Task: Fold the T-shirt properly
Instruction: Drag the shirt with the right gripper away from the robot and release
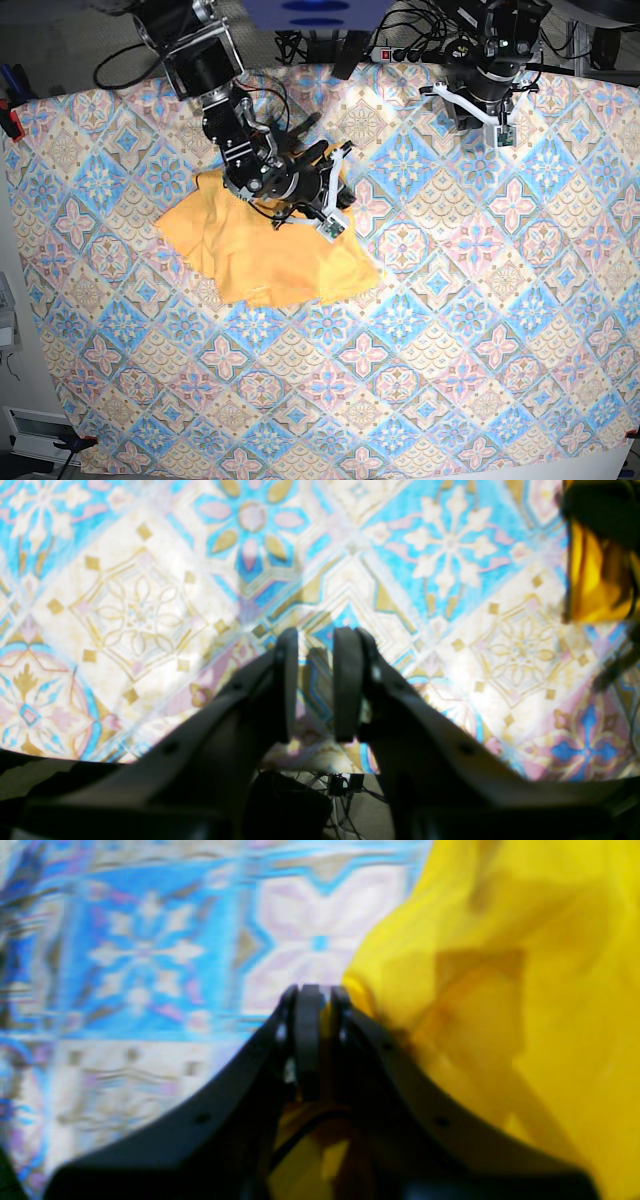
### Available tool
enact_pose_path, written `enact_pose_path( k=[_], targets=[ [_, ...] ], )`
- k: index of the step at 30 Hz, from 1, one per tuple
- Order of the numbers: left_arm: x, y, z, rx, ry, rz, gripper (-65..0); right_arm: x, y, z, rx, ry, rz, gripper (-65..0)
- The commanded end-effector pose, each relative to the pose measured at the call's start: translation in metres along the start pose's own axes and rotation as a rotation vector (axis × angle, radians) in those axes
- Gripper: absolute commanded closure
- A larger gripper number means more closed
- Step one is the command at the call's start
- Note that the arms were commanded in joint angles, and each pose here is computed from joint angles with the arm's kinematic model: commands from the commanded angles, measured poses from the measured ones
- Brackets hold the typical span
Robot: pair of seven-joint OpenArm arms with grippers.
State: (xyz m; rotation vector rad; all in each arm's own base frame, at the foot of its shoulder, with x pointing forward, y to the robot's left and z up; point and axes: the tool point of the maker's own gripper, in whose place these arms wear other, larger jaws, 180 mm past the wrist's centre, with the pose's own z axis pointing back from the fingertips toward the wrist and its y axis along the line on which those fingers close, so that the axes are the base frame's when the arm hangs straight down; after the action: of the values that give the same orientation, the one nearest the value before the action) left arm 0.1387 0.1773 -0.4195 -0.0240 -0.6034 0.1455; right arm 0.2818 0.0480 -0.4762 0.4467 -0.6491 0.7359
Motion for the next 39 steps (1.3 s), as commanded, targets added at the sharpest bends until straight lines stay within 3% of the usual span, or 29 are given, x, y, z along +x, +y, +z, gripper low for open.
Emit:
enact_pose_path(
  k=[1,7,14,21,29,34,39],
  targets=[
    [0.005,0.001,0.003,0.001,-0.023,-0.01,-11.1,0.015,-0.017,0.003,-0.035,-0.032,0.012,-4.4],
    [0.005,0.001,0.003,0.001,-0.023,-0.01,-11.1,0.014,-0.055,0.007,-0.086,-0.014,0.031,-4.4],
    [0.005,0.001,0.003,0.001,-0.023,-0.01,-11.1,0.009,-0.108,0.022,-0.178,-0.019,-0.055,-4.4],
    [0.006,0.001,0.003,0.001,-0.024,-0.01,-11.1,-0.008,-0.155,0.046,-0.258,0.013,-0.055,-4.4],
    [0.007,0.001,0.003,0.002,-0.028,-0.01,-11.1,-0.024,-0.16,0.053,-0.27,0.04,-0.055,-4.4],
    [0.008,0.001,0.002,0.002,-0.03,-0.01,-11.1,-0.02,-0.159,0.053,-0.271,0.013,-0.052,-4.4],
    [0.007,0.001,0.003,0.0,-0.028,-0.009,-11.1,0.009,-0.148,0.064,-0.278,-0.06,0.01,-4.4]
  ],
)
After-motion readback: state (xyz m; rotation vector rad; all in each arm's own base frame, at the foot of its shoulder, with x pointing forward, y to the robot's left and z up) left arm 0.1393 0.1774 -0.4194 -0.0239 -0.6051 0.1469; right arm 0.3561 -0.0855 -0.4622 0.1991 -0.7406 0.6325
